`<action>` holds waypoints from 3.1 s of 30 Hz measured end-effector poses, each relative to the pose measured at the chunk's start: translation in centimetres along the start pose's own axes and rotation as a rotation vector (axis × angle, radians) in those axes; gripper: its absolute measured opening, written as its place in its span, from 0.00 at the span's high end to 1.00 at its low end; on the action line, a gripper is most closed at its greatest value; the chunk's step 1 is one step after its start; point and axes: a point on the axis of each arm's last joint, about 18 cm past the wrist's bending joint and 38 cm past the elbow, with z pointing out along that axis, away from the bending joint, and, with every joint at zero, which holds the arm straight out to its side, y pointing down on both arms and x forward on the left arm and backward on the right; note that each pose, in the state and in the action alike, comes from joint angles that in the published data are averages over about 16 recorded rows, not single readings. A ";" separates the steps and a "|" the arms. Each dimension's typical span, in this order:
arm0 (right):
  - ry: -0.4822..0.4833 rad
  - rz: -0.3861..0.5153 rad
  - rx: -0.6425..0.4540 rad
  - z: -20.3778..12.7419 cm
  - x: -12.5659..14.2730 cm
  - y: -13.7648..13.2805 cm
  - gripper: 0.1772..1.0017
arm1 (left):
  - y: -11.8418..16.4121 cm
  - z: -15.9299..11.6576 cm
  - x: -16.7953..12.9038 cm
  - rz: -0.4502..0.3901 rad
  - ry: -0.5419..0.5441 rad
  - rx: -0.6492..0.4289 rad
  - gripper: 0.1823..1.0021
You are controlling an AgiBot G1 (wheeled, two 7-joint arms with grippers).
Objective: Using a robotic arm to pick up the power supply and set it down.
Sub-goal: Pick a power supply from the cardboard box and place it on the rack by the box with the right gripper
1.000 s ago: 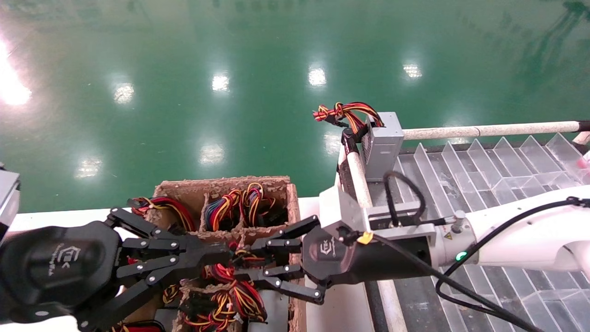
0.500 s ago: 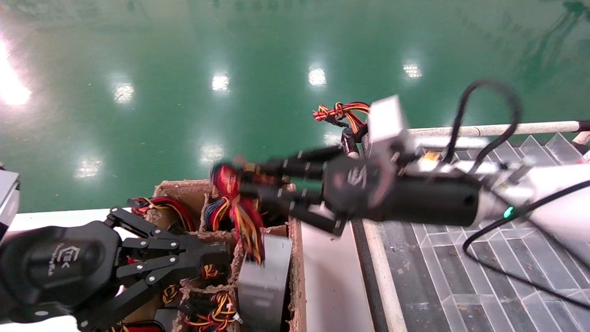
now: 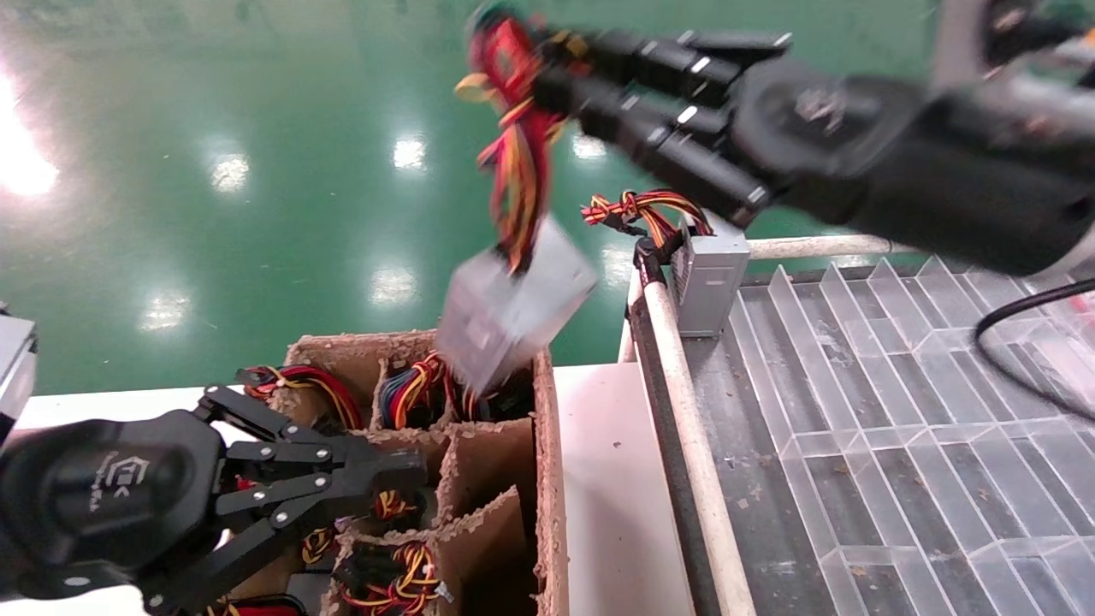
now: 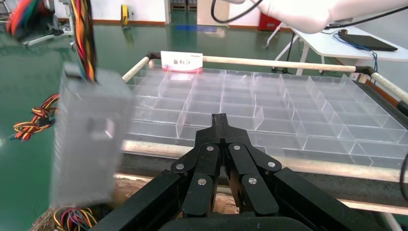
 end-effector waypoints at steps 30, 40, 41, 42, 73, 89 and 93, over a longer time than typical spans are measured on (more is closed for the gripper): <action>0.340 0.054 -0.210 -16.2 0.5 1.8 0.82 | 0.0 0.0 0.0 0.000 0.000 0.000 0.99; 0.388 0.072 -0.230 -16.6 1.8 3.9 0.83 | 0.0 0.0 0.0 0.000 0.000 0.000 0.99; 0.391 0.075 -0.229 -16.5 2.0 4.2 0.83 | 0.0 0.0 0.0 0.000 0.000 0.000 0.99; 0.395 0.077 -0.229 -16.4 2.1 4.4 0.83 | 0.0 0.0 0.0 0.000 0.000 0.000 0.99; 0.457 0.133 -0.208 -12.4 6.0 9.3 0.84 | 0.0 0.0 0.0 0.000 0.000 0.000 0.99; 0.548 0.170 -0.281 -13.4 6.5 12.5 0.84 | 0.0 0.0 0.0 0.000 0.000 0.000 0.99; 0.541 0.160 -0.314 -13.4 6.6 12.6 0.83 | 0.0 0.0 0.0 0.000 0.000 0.000 0.99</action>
